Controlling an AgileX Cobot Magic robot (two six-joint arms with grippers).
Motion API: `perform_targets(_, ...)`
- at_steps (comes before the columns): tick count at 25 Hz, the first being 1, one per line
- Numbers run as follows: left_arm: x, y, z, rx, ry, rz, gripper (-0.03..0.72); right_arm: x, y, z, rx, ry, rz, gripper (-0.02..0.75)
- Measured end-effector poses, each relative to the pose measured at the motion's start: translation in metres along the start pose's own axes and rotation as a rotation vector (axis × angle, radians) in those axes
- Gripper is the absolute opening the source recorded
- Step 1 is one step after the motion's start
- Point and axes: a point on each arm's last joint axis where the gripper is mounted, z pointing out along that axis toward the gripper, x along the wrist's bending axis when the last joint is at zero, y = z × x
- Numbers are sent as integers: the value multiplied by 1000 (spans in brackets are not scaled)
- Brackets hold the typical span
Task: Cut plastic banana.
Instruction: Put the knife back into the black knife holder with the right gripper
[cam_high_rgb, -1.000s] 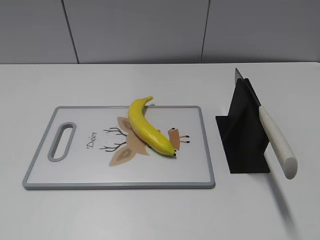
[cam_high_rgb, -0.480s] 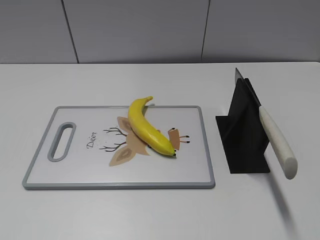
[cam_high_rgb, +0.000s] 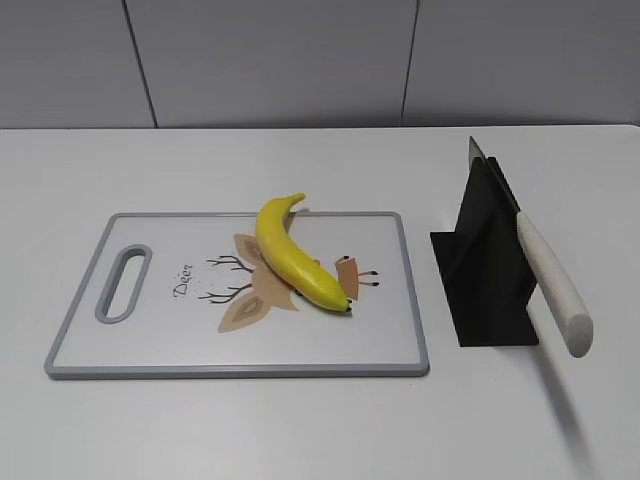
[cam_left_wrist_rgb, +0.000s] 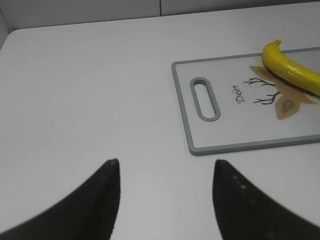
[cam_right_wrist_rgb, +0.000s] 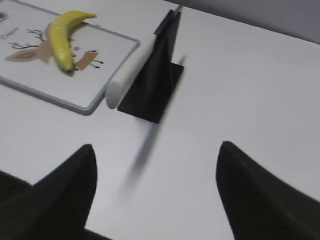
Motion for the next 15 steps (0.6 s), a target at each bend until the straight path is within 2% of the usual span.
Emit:
perform_targets(4,0,0,0,0,0,-1,575,1,0,0,5,-143,69,576)
perform_targets(7,0,0,0,0,0,-1,575,1,0,1,7,-218,106,576)
perform_targets(11,0,0,0,0,0,-1,575,2,1,1,9,-271,131,576)
perform_targets(15,0,0,0,0,0,-1,575,2,1,1,9,-289,139,576)
